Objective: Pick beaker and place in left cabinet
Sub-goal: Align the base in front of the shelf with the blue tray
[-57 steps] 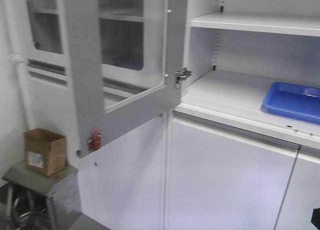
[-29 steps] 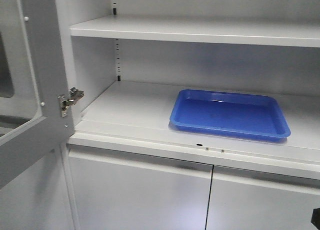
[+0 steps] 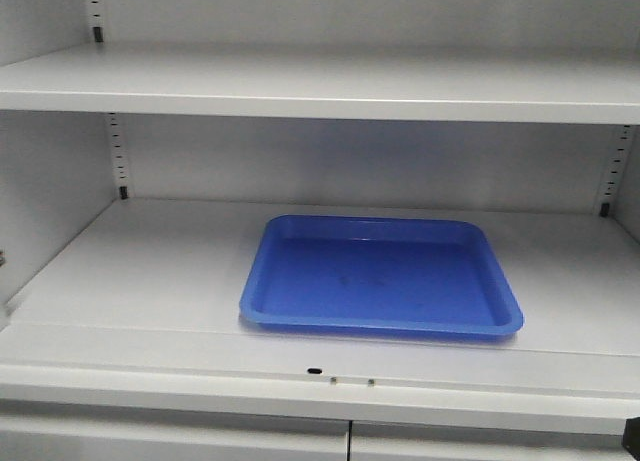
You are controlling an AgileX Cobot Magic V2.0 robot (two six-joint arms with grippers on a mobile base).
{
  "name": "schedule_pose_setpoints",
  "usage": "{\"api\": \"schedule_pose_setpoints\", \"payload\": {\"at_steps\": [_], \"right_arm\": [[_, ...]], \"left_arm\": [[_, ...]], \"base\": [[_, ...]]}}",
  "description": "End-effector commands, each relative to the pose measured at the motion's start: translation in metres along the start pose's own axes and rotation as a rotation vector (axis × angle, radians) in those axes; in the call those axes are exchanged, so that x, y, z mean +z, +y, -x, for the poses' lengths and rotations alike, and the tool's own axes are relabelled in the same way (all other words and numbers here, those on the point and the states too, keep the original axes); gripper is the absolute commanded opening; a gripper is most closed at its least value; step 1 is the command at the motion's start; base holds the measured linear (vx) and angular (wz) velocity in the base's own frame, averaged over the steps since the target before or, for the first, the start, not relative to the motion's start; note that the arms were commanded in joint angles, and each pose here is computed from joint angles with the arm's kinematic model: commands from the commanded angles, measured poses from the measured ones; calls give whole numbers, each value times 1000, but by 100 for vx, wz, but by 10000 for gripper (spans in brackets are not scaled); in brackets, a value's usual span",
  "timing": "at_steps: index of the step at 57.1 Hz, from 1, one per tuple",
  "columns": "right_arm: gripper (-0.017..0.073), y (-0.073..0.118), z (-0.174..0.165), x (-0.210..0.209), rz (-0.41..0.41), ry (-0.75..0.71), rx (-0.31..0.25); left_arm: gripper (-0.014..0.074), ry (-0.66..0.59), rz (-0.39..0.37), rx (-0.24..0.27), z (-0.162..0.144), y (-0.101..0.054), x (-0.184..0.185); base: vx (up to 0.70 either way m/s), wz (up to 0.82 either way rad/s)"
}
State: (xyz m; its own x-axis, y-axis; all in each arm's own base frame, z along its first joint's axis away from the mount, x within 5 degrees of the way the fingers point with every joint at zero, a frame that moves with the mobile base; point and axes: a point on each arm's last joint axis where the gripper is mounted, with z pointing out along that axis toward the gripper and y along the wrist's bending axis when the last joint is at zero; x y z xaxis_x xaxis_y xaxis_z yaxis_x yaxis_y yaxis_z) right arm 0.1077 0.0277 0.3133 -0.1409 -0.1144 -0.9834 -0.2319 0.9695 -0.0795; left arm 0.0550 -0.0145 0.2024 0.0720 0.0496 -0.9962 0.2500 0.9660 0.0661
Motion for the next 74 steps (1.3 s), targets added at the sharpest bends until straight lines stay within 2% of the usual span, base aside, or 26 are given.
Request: {"api": "schedule_pose_setpoints", "payload": {"at_steps": [1,29,74], "right_arm": [[-4,2,15,-2,29,-85,-17],[-4,2,15,-2,29,-85,-17],[-4,2,15,-2,29,-85,-17]], "left_arm": [[1,-85,4,-12,3,0,-1],[1,-85,4,-12,3,0,-1],[1,-85,4,-12,3,0,-1]], "base": [[31,-35],[26,-31],[4,0]]}}
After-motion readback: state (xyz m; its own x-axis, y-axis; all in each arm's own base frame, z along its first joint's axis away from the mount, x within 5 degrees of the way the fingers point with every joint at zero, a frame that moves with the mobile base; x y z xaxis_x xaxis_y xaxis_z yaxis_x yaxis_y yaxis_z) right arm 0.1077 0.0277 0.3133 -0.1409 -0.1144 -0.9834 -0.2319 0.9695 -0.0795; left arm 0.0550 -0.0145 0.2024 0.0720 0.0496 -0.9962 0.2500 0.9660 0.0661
